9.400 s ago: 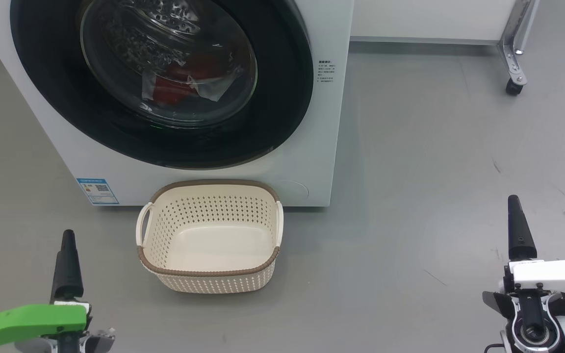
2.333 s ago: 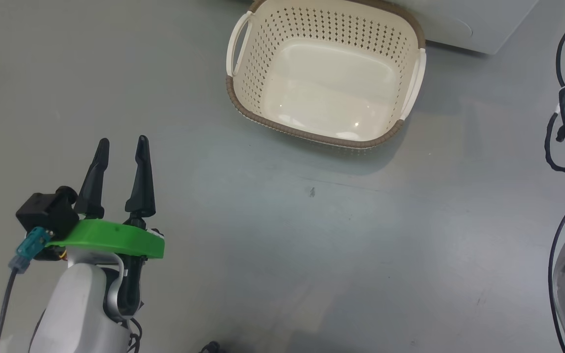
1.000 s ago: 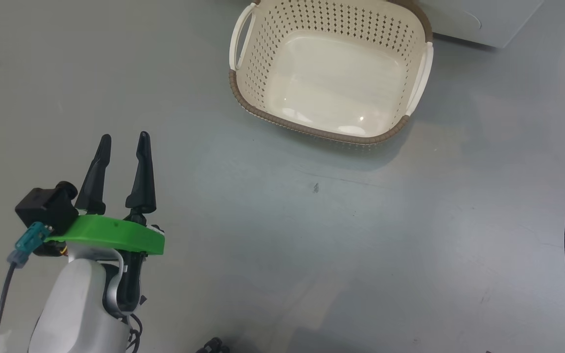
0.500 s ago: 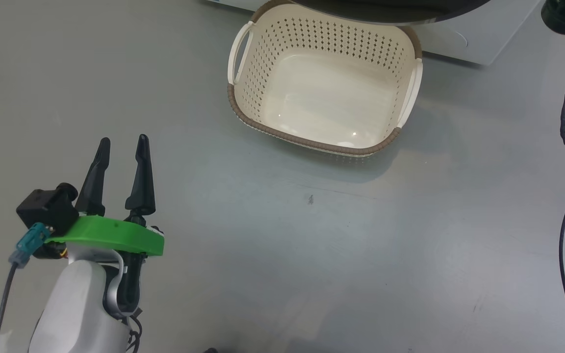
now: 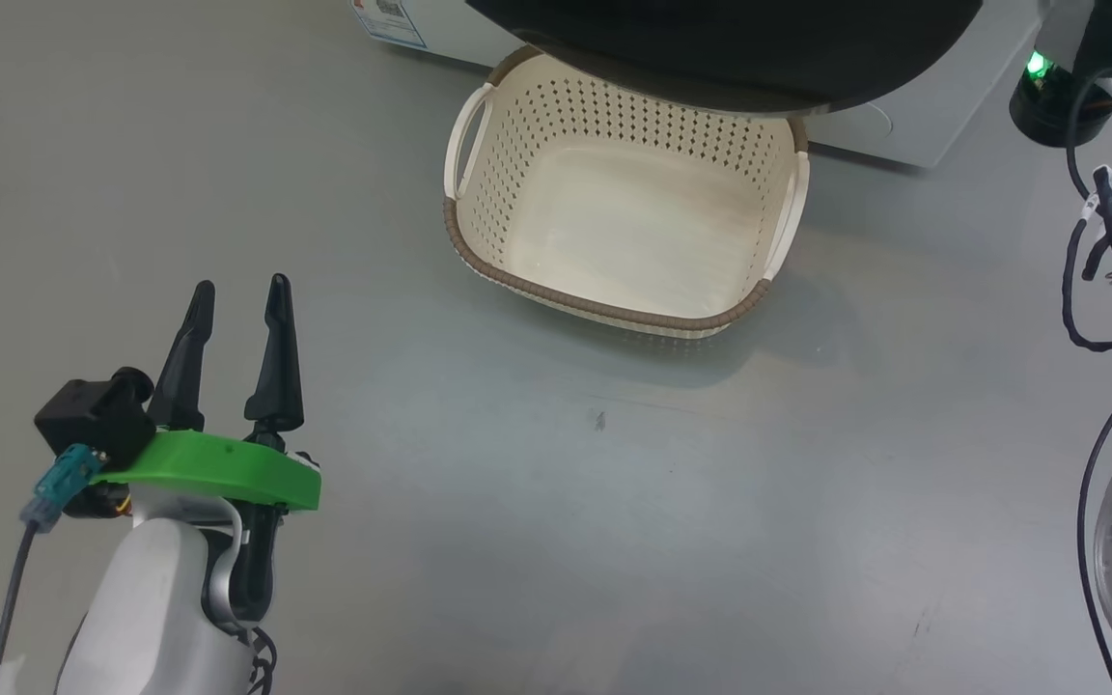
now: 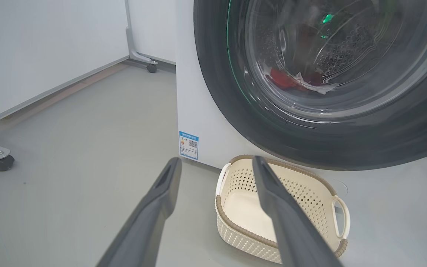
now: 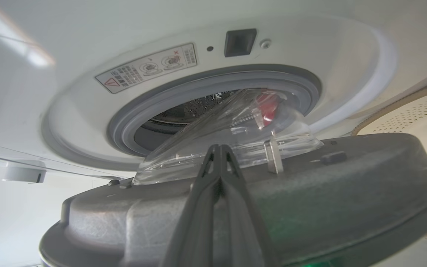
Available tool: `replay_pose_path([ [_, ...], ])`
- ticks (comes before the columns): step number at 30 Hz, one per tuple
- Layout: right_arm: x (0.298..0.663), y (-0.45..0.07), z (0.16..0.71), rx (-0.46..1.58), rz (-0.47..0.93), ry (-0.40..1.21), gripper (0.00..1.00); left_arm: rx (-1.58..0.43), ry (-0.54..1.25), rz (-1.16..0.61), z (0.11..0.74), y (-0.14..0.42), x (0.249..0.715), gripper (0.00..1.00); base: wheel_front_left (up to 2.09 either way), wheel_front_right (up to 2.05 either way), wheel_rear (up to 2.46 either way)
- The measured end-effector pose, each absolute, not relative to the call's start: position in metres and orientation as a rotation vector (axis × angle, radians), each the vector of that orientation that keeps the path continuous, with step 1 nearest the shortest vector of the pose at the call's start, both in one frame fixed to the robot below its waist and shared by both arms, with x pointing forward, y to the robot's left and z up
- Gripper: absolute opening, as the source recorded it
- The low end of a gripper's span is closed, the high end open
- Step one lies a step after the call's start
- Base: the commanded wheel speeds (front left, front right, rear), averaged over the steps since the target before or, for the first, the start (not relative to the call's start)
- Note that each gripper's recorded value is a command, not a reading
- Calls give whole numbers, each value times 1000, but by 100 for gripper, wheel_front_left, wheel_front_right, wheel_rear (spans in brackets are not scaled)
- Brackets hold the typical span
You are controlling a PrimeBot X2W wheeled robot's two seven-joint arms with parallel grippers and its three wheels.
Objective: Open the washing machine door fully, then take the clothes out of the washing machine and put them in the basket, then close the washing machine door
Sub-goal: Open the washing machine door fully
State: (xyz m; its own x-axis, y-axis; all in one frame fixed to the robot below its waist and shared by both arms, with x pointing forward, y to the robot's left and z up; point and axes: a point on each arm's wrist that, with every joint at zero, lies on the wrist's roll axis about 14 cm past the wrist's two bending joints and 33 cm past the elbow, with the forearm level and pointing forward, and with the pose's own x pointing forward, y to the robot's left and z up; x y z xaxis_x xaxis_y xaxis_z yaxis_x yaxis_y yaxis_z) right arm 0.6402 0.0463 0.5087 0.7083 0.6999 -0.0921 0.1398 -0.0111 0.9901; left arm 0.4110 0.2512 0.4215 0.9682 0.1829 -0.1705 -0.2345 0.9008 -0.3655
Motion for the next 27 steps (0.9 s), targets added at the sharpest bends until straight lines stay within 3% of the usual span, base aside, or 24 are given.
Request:
replay_pose_path([
  [13, 632, 46, 517, 1538, 519, 708, 0, -387, 127, 199, 426, 246, 409, 100, 0, 0, 0],
  [20, 643, 26, 533, 1528, 490, 584, 0, -388, 113, 201, 431, 248, 408, 100, 0, 0, 0],
  [27, 645, 0, 540, 1230, 495, 426, 0, -382, 94, 209, 438, 251, 405, 100, 0, 0, 0],
])
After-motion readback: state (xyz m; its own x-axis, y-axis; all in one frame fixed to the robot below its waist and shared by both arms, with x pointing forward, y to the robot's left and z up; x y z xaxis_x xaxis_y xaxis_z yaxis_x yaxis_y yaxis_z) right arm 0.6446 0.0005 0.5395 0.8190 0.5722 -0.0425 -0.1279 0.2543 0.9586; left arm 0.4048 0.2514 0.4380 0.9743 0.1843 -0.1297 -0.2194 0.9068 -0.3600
